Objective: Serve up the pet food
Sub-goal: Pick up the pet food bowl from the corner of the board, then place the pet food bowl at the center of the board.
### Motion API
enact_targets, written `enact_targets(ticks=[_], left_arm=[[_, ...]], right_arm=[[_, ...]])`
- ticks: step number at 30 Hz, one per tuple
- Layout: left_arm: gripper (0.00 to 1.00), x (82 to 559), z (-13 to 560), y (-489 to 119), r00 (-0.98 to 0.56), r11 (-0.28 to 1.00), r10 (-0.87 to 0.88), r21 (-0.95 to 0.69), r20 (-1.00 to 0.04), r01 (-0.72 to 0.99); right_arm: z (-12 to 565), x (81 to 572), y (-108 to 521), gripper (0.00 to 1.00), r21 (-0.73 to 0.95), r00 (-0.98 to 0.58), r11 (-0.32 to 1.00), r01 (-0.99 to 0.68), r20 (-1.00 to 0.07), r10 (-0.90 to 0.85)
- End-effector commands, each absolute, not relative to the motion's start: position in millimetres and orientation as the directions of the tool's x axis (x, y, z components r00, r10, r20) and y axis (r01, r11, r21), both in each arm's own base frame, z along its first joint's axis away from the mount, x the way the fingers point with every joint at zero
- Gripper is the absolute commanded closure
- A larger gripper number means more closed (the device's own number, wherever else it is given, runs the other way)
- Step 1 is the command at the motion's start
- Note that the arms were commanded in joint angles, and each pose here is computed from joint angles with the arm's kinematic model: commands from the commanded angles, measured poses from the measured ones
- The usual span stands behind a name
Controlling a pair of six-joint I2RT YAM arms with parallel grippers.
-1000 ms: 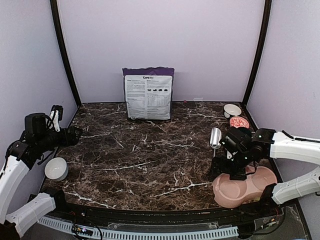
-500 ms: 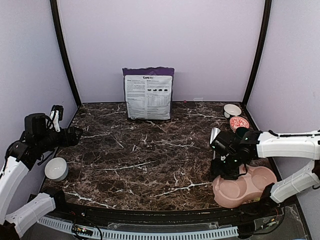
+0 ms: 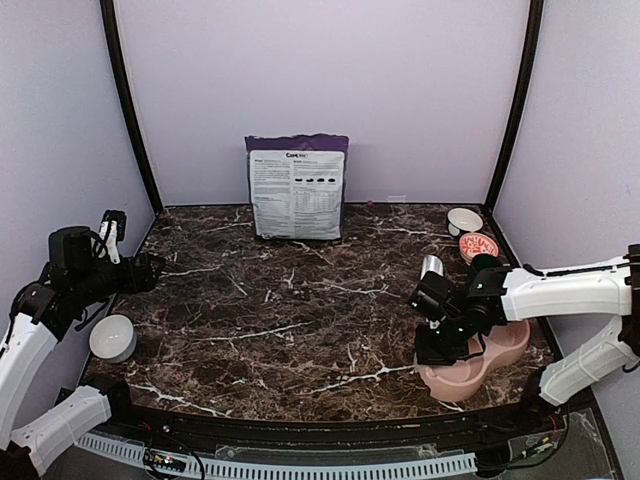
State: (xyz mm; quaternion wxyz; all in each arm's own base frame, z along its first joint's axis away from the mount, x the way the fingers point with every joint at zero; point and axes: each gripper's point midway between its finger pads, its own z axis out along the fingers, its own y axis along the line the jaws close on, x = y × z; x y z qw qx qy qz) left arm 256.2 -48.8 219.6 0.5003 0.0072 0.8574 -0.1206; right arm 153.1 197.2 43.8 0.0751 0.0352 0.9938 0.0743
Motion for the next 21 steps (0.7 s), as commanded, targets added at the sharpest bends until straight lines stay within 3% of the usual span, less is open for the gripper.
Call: enact_targets(ticks=[1, 8, 21], left_arm=[[0.12, 256, 217, -50, -0.495, 0.971, -0.095, -0.189, -0.864, 0.144], [0.12, 256, 215, -51, -0.501, 0.970, -0.093, -0.191, -0.860, 0.148], [0.12, 256, 215, -52, -0.500, 0.970, -0.092, -0.192, -0.861, 0.152]], right_arm=[[43, 142, 216, 0.85, 0.186, -0.991, 0.982, 0.042, -0.116, 0.064], [47, 136, 213, 0.99, 0.137, -0.988, 0.990, 0.039, -0.141, 0.059], [116, 151, 209, 1.00, 0.104, -0.950, 0.995, 0.005, -0.310, 0.037]])
